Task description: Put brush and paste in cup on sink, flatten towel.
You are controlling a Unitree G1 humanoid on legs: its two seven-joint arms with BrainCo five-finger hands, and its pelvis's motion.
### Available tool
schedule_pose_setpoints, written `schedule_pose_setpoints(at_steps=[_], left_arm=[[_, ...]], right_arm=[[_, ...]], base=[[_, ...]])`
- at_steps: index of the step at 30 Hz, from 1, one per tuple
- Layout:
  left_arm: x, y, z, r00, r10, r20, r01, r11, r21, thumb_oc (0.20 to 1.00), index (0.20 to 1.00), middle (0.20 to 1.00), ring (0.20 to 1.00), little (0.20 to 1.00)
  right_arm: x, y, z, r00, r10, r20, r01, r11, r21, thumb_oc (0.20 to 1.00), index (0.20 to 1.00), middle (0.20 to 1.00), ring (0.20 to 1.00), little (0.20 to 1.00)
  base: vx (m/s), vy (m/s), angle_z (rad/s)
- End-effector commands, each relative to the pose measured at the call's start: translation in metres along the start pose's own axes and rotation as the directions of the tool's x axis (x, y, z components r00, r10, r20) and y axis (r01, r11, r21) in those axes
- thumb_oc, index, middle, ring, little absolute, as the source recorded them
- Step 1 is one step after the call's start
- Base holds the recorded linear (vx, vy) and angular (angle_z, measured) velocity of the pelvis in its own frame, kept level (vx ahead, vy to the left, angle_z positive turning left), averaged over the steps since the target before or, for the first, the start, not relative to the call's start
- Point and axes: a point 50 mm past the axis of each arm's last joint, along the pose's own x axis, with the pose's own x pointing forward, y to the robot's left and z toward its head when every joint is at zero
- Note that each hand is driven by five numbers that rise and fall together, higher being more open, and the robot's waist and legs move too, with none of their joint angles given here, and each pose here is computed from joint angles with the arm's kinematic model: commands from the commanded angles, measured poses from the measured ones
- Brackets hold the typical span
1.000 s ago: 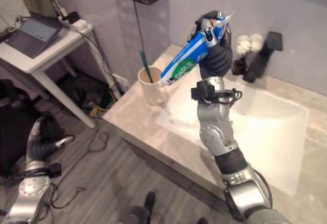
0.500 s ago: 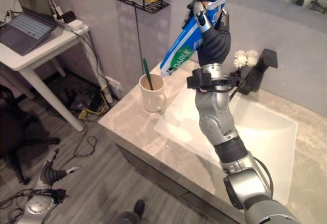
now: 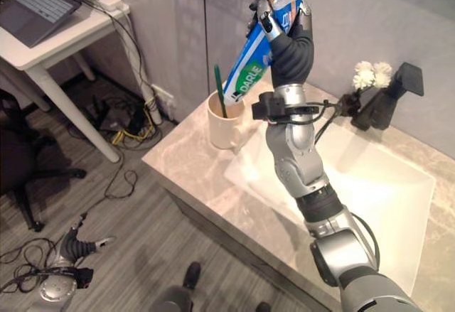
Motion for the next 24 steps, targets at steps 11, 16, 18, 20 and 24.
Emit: schedule_pose_setpoints(at_steps=[11, 16, 18, 20, 24], left_arm=[[0.012, 0.011, 0.012, 0.997, 0.031, 0.076, -0.039, 0.994, 0.101, 1.0, 1.0, 1.0, 1.0, 1.0], [0.013, 0.008, 0.012, 0.997, 0.037, 0.074, -0.044, 0.995, 0.091, 1.0, 1.0, 1.0, 1.0, 1.0], [0.013, 0.006, 0.012, 0.997, 0.036, 0.072, -0.042, 0.995, 0.086, 1.0, 1.0, 1.0, 1.0, 1.0], [0.013, 0.005, 0.013, 0.997, 0.033, 0.073, -0.04, 0.996, 0.084, 1.0, 1.0, 1.0, 1.0, 1.0], [0.013, 0.003, 0.016, 0.996, 0.03, 0.088, -0.038, 0.996, 0.081, 1.0, 1.0, 1.0, 1.0, 1.0]], right_arm=[[0.014, 0.009, 0.026, 0.989, 0.104, 0.103, -0.099, 0.993, -0.057, 0.2, 0.2, 0.2, 0.2, 0.2], [0.011, 0.013, 0.023, 0.987, 0.14, 0.081, -0.135, 0.989, -0.058, 0.2, 0.2, 0.2, 0.2, 0.2], [0.008, 0.015, 0.021, 0.986, 0.156, 0.065, -0.152, 0.986, -0.062, 0.2, 0.2, 0.2, 0.2, 0.2], [0.007, 0.017, 0.019, 0.981, 0.19, 0.047, -0.186, 0.98, -0.073, 0.611, 0.611, 0.611, 0.611, 0.611], [0.005, 0.019, 0.02, 0.974, 0.226, 0.033, -0.221, 0.968, -0.119, 1.0, 1.0, 1.0, 1.0, 1.0]], base=[[0.01, 0.013, 0.06], [0.0, 0.0, 0.0], [0.0, 0.0, 0.0], [0.0, 0.0, 0.0], [0.0, 0.0, 0.0]])
